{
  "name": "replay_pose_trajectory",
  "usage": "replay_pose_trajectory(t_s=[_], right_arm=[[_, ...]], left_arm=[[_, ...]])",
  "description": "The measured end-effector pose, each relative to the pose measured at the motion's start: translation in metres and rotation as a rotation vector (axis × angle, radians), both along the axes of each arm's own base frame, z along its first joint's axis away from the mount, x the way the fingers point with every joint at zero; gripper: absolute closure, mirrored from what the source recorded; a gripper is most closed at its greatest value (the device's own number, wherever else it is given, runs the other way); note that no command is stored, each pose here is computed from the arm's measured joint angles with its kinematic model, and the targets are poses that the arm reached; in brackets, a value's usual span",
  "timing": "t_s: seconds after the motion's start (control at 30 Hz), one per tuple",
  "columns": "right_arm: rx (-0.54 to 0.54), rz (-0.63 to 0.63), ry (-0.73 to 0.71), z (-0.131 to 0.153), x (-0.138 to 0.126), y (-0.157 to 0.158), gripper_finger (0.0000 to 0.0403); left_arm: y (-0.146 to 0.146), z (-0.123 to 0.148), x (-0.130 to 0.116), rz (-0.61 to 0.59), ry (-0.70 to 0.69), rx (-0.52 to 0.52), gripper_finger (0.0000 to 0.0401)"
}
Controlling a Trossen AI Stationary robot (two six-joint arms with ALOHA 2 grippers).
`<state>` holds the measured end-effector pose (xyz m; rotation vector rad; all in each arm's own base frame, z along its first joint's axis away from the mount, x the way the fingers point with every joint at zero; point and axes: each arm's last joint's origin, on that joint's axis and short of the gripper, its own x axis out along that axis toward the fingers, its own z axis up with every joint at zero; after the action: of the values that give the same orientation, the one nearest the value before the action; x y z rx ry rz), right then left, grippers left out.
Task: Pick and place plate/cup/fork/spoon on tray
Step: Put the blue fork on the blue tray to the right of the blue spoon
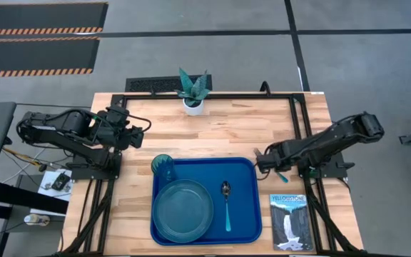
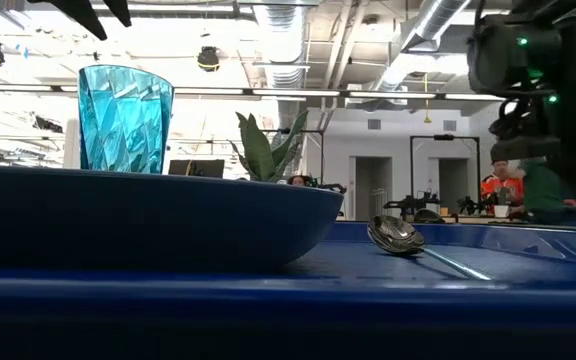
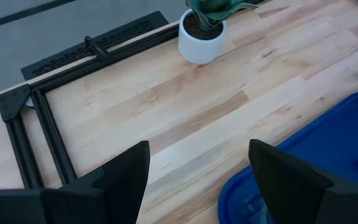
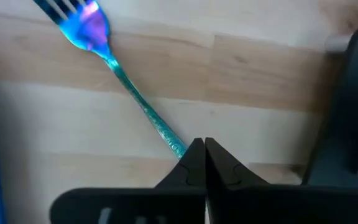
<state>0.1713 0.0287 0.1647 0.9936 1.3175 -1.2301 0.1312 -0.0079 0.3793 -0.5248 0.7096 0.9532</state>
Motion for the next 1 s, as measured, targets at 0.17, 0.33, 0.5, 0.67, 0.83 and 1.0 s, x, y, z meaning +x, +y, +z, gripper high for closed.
replay_pose_trajectory(t_s=[0.17, 0.33, 0.5, 0.67, 0.83, 1.0], right_arm=[[-0.032, -0.055, 0.064, -0.012, 0.002, 0.012, 0.0395], [-0.037, -0.075, 0.132, -0.027, 0.007, 0.017, 0.0396], [-0.007, -0.079, 0.118, -0.037, 0.014, 0.020, 0.0399], [0.005, -0.094, 0.086, -0.037, 0.018, 0.028, 0.0392], [0.056, -0.107, -0.013, -0.027, 0.027, 0.041, 0.0396], [0.085, -0.100, -0.109, -0.022, 0.037, 0.050, 0.0395]], left_arm=[[0.000, 0.000, 0.000, -0.014, 0.010, 0.002, 0.0140], [0.000, 0.000, 0.000, -0.020, 0.014, 0.002, 0.0140], [-0.001, 0.000, 0.000, -0.043, 0.028, -0.005, 0.0140], [-0.001, -0.001, 0.000, -0.070, 0.046, -0.011, 0.0140], [-0.001, -0.001, 0.000, -0.090, 0.059, -0.008, 0.0140], [-0.001, -0.001, 0.000, -0.099, 0.066, 0.002, 0.0140]])
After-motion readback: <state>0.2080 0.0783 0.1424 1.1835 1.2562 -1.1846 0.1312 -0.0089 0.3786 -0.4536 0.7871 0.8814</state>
